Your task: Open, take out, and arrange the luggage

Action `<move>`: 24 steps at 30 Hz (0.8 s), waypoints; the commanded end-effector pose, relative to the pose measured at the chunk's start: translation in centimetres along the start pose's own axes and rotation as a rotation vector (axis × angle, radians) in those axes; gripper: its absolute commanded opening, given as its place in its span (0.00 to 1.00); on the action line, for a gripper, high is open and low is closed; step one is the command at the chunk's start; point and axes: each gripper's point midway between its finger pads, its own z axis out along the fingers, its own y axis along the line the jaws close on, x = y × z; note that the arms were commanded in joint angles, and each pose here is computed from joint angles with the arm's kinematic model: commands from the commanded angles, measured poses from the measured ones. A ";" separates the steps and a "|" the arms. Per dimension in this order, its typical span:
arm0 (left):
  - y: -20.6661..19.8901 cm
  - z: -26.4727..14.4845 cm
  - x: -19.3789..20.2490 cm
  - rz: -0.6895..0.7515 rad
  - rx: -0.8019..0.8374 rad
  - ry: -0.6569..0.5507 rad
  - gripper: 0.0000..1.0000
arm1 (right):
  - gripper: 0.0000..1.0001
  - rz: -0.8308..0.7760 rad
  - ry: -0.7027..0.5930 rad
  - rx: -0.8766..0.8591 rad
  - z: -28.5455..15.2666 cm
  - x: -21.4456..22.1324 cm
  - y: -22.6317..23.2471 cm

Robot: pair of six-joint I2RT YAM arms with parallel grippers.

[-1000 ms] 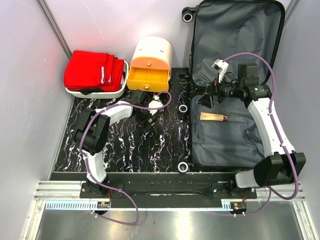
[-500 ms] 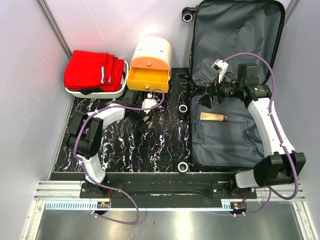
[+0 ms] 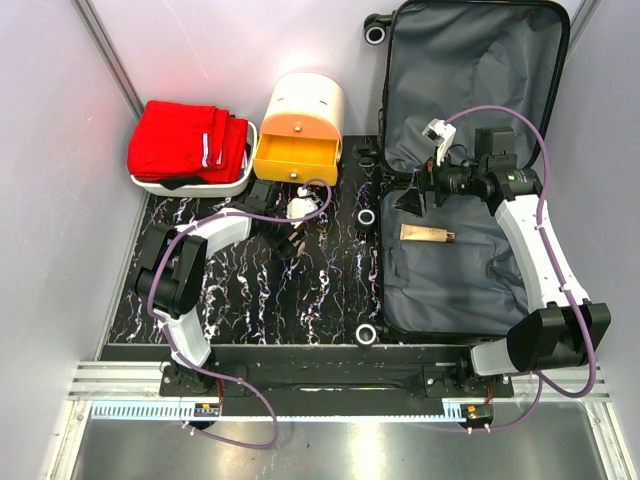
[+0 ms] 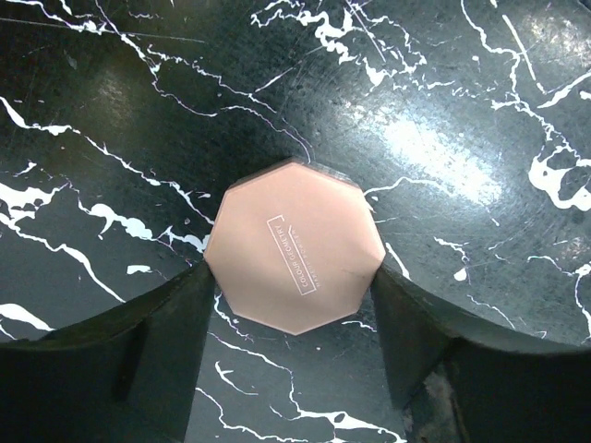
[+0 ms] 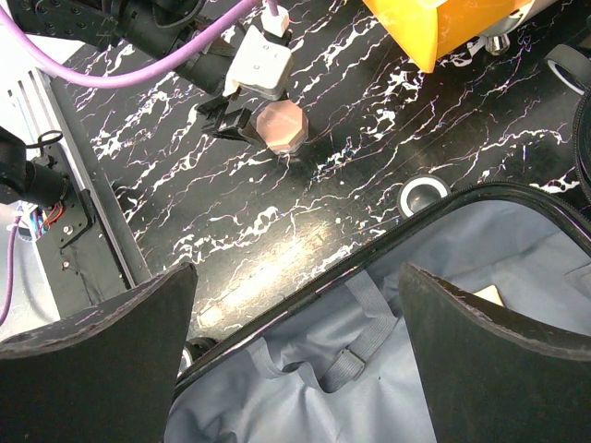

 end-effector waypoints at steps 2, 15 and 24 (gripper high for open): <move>0.1 -1.7 -2.9 0.044 -0.016 -0.103 0.64 | 1.00 -0.037 -0.021 -0.020 0.2 -0.8 0.3; 1.4 -14.5 -17.0 -0.140 -0.074 -0.444 0.34 | 1.00 -0.028 -0.020 -0.008 -0.1 -0.6 0.4; 11.2 -14.4 -21.4 -0.230 -0.270 -0.527 0.34 | 1.00 -0.043 -0.019 0.017 -0.4 -0.6 0.3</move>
